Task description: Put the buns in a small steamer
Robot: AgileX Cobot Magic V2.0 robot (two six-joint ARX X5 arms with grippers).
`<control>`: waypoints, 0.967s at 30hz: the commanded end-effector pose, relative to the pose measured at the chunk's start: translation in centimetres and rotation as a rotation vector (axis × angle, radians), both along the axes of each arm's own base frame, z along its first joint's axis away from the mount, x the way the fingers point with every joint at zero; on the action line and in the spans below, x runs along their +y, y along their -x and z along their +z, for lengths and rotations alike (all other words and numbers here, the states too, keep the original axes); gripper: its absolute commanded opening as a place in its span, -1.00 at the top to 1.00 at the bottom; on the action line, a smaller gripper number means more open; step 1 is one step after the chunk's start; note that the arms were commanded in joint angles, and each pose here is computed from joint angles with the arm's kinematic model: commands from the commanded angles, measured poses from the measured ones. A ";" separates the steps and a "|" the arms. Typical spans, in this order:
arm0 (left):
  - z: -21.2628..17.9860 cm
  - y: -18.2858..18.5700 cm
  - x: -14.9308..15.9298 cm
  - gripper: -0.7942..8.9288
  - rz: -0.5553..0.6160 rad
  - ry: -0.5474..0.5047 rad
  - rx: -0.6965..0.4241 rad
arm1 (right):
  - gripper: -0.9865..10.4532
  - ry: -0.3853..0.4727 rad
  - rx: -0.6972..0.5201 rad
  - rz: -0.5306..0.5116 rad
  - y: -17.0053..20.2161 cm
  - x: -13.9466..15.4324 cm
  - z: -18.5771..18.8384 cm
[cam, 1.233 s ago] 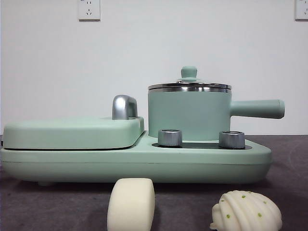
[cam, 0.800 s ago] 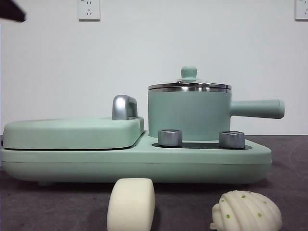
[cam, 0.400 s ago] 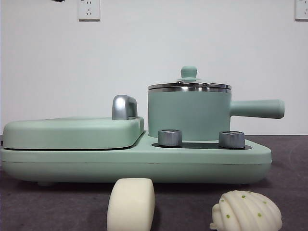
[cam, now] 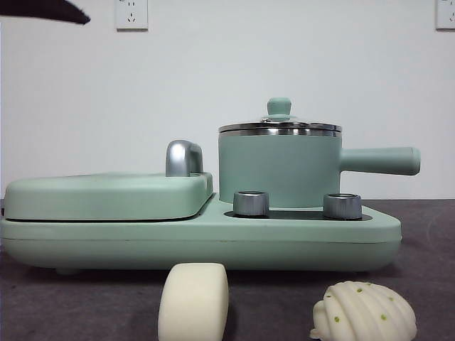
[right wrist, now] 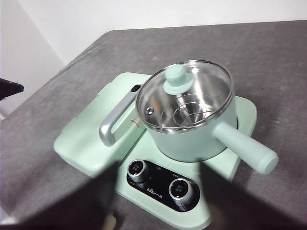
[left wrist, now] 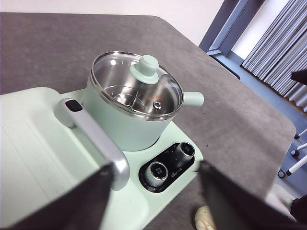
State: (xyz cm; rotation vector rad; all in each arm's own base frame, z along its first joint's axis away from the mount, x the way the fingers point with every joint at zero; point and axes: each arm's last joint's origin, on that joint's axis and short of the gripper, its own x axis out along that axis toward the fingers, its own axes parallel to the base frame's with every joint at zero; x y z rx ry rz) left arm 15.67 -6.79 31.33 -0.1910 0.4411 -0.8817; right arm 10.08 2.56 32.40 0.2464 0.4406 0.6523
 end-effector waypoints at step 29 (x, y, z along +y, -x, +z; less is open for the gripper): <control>3.8 -11.0 -8.5 -0.11 -0.137 -0.111 0.254 | -0.01 0.000 -0.026 0.003 0.0 0.0 0.6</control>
